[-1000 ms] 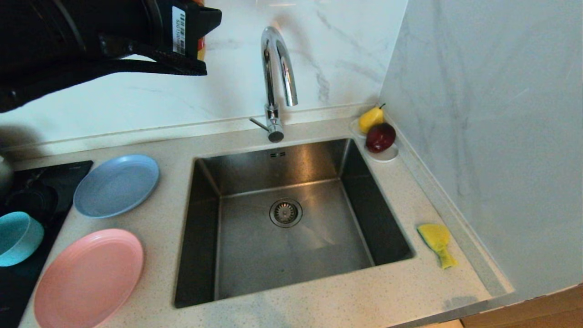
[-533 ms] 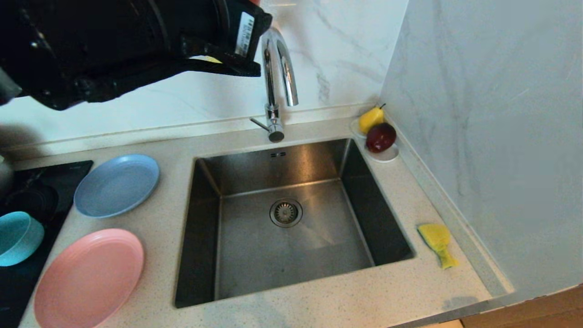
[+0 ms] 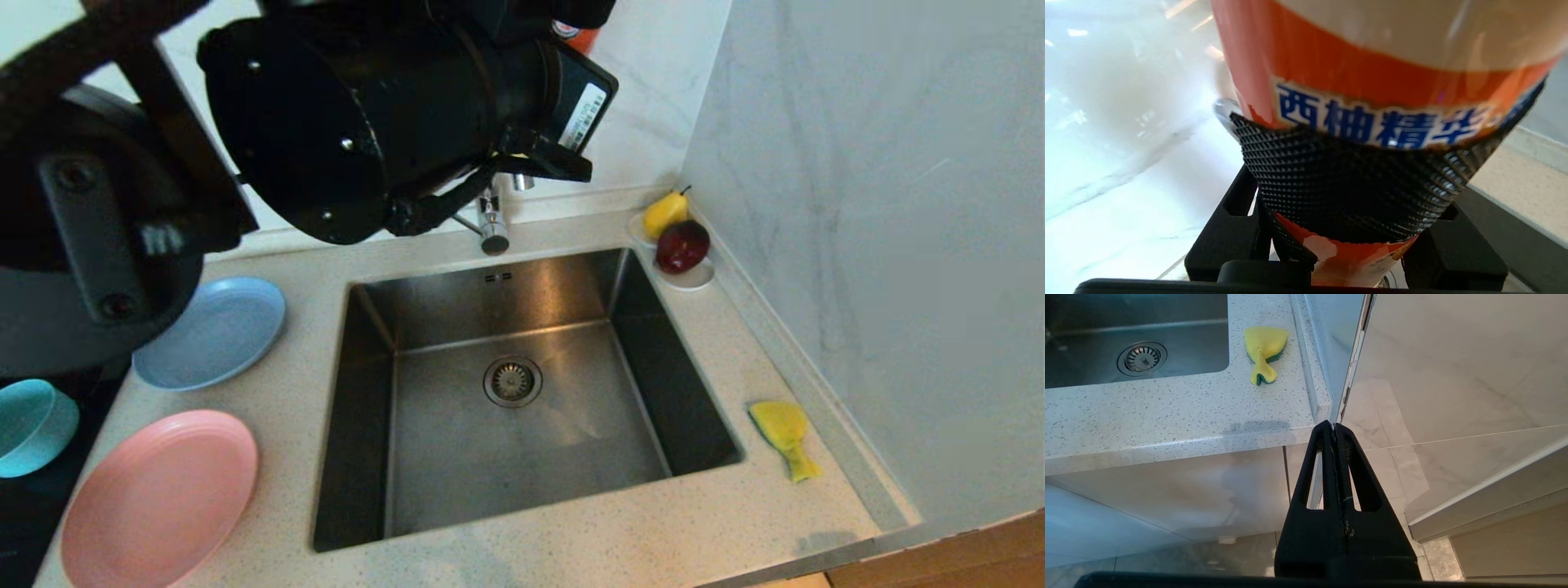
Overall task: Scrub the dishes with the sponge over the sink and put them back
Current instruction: Squeeze it onto the sponge
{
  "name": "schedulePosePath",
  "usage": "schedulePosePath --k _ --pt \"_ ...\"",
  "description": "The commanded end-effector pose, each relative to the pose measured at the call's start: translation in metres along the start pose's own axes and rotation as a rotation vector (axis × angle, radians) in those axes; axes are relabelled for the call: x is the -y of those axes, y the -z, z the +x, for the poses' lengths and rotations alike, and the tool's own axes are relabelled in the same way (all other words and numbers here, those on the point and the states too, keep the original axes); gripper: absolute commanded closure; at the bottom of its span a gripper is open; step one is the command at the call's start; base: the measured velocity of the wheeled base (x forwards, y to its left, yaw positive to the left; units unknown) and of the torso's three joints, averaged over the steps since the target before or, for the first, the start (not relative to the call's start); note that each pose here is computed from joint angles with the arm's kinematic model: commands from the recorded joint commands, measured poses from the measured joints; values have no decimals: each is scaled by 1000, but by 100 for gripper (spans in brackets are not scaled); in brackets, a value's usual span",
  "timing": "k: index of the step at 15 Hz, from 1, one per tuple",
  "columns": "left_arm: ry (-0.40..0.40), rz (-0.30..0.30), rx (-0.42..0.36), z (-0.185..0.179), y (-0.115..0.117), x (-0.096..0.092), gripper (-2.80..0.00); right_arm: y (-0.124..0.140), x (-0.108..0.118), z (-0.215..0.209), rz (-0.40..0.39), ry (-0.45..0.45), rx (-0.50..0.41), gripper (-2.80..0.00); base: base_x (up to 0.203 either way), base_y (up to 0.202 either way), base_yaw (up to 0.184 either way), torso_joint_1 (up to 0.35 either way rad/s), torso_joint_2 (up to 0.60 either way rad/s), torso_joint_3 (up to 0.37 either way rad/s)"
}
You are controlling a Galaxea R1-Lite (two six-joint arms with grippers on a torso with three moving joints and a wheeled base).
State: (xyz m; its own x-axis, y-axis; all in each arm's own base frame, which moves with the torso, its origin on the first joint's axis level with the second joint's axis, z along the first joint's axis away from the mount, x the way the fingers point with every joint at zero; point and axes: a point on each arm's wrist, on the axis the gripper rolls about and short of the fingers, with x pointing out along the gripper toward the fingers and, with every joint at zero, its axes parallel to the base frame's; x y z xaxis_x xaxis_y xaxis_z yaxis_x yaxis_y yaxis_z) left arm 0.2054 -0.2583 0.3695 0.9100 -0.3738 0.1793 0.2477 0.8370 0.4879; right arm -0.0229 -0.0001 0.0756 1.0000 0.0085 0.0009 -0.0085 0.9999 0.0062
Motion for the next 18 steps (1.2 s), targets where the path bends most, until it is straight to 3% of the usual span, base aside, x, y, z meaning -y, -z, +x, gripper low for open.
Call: schedulePosePath --k 1,9,18 --pt "22 26 -32 8 10 15 0 0 0 0 0 -1 1 0 0 0 0 0 0 0" --pt "94 81 -84 20 26 60 0 0 0 0 0 -1 -1 0 0 0 0 0 0 0" --pt "205 196 -198 29 74 114 0 0 0 0 0 -1 -1 0 0 0 0 0 0 0"
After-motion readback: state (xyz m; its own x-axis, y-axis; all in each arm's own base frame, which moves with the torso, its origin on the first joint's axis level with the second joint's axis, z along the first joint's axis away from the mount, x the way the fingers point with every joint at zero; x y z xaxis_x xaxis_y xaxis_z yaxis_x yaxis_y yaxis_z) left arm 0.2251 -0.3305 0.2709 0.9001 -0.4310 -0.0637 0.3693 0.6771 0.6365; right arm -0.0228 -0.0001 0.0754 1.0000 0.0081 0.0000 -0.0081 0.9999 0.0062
